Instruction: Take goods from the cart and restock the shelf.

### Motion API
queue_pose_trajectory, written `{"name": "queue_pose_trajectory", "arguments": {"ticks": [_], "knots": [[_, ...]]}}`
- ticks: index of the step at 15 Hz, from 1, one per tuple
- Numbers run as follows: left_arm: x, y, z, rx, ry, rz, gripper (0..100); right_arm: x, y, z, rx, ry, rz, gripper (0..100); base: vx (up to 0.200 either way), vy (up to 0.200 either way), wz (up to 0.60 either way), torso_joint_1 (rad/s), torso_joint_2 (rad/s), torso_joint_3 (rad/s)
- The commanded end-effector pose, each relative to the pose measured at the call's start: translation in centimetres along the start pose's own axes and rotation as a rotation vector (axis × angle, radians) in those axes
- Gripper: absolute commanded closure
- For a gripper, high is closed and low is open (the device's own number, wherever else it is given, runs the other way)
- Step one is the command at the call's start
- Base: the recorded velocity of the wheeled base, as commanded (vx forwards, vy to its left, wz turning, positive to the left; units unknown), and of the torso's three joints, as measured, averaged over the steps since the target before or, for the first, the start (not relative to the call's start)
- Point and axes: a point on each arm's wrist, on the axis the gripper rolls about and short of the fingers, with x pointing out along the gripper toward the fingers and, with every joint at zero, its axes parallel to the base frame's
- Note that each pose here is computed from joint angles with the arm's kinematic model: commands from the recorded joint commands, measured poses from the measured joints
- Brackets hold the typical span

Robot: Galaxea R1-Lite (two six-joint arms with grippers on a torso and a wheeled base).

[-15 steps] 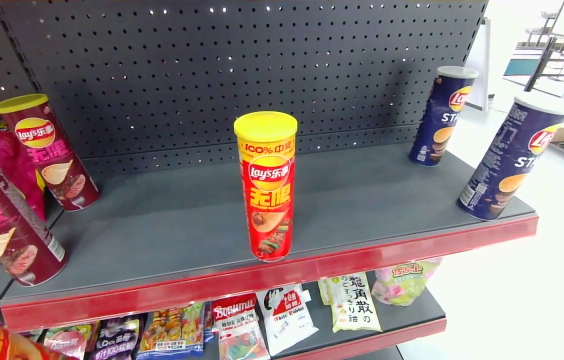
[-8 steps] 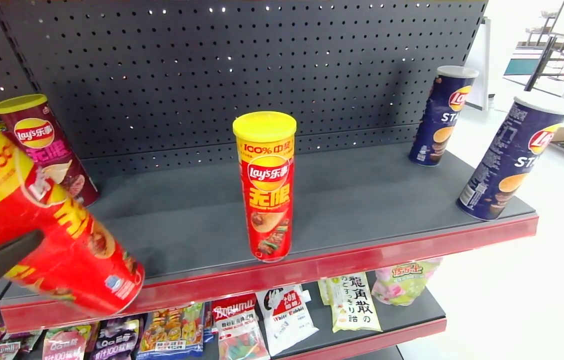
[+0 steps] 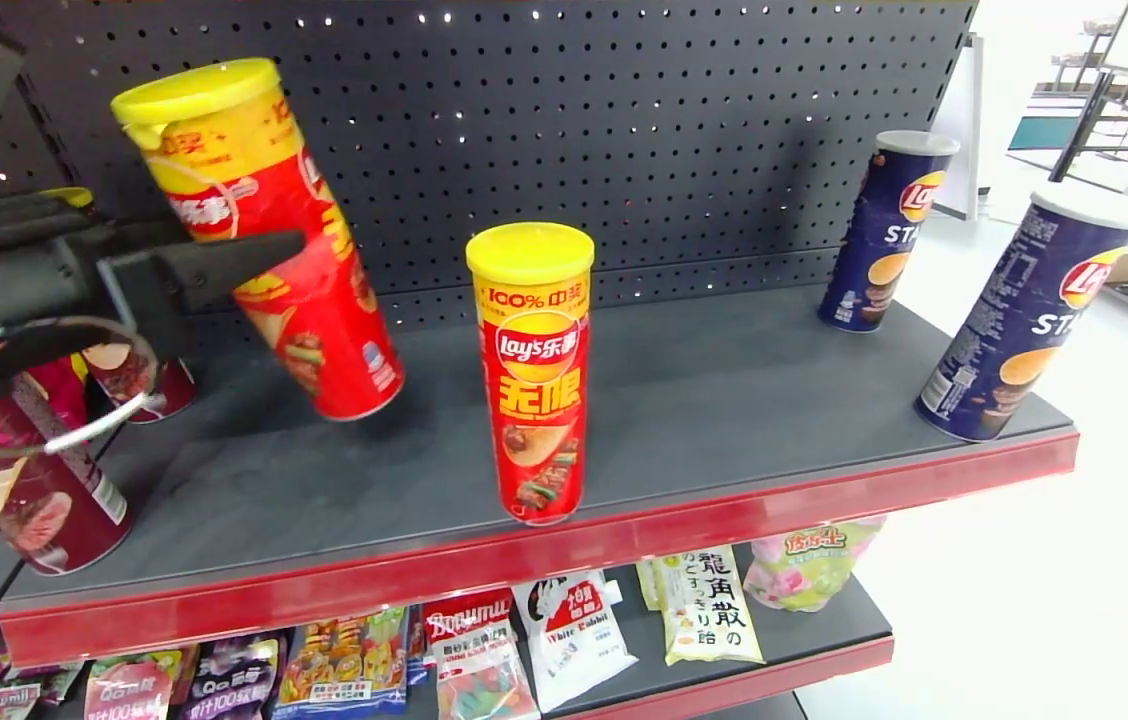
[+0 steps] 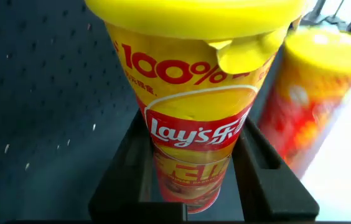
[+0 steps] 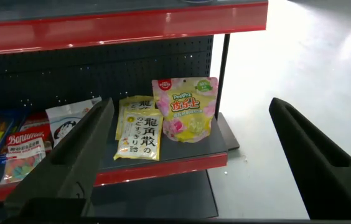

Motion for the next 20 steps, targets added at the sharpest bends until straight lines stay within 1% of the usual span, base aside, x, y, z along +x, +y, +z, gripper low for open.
{"name": "queue_pose_trajectory", "arguments": {"ticks": [1, 2, 3, 4, 7, 9, 11, 12, 13, 15, 20], "knots": [[9.6, 1.0, -0.6, -0.034, 0.070, -0.077, 100, 0.0, 0.0, 0.0, 0.000, 0.002, 0.001, 0, 0.000, 0.000, 0.00, 0.000, 0.00, 0.000], [11.5, 0.8, -0.6, -0.030, 0.065, -0.086, 100, 0.0, 0.0, 0.0, 0.000, 0.002, 0.001, 0, 0.000, 0.000, 0.00, 0.000, 0.00, 0.000], [13.2, 1.1, -0.7, -0.024, 0.062, -0.084, 100, 0.0, 0.0, 0.0, 0.000, 0.002, 0.001, 0, 0.000, 0.000, 0.00, 0.000, 0.00, 0.000], [14.4, 1.0, -1.0, -0.026, 0.063, -0.098, 100, 0.0, 0.0, 0.0, 0.000, 0.002, 0.001, 0, 0.000, 0.000, 0.00, 0.000, 0.00, 0.000], [16.3, 0.9, -2.5, -0.033, 0.093, -0.118, 100, 0.0, 0.0, 0.0, 0.000, 0.002, 0.001, 0, 0.000, 0.000, 0.00, 0.000, 0.00, 0.000], [16.6, 0.7, -3.0, -0.032, 0.105, -0.125, 100, 0.0, 0.0, 0.0, 0.000, 0.002, 0.001, 0, 0.000, 0.000, 0.00, 0.000, 0.00, 0.000], [16.7, 0.6, -2.9, -0.014, 0.103, -0.143, 100, 0.0, 0.0, 0.0, 0.000, 0.002, 0.001, 0, 0.000, 0.000, 0.00, 0.000, 0.00, 0.000], [16.7, 0.6, -3.0, -0.011, 0.105, -0.160, 100, 0.0, 0.0, 0.0, 0.000, 0.002, 0.001, 0, 0.000, 0.000, 0.00, 0.000, 0.00, 0.000], [16.8, 0.6, -3.2, -0.014, 0.109, -0.185, 100, 0.0, 0.0, 0.0, 0.000, 0.002, 0.001, 0, 0.000, 0.000, 0.00, 0.000, 0.00, 0.000], [17.0, 0.6, -3.5, -0.004, 0.115, -0.197, 100, 0.0, 0.0, 0.0, 0.000, 0.002, 0.001, 0, 0.000, 0.000, 0.00, 0.000, 0.00, 0.000], [17.0, 0.5, -4.0, -0.007, 0.134, -0.200, 100, 0.0, 0.0, 0.0, 0.000, 0.002, 0.001, 0, 0.000, 0.000, 0.00, 0.000, 0.00, 0.000]]}}
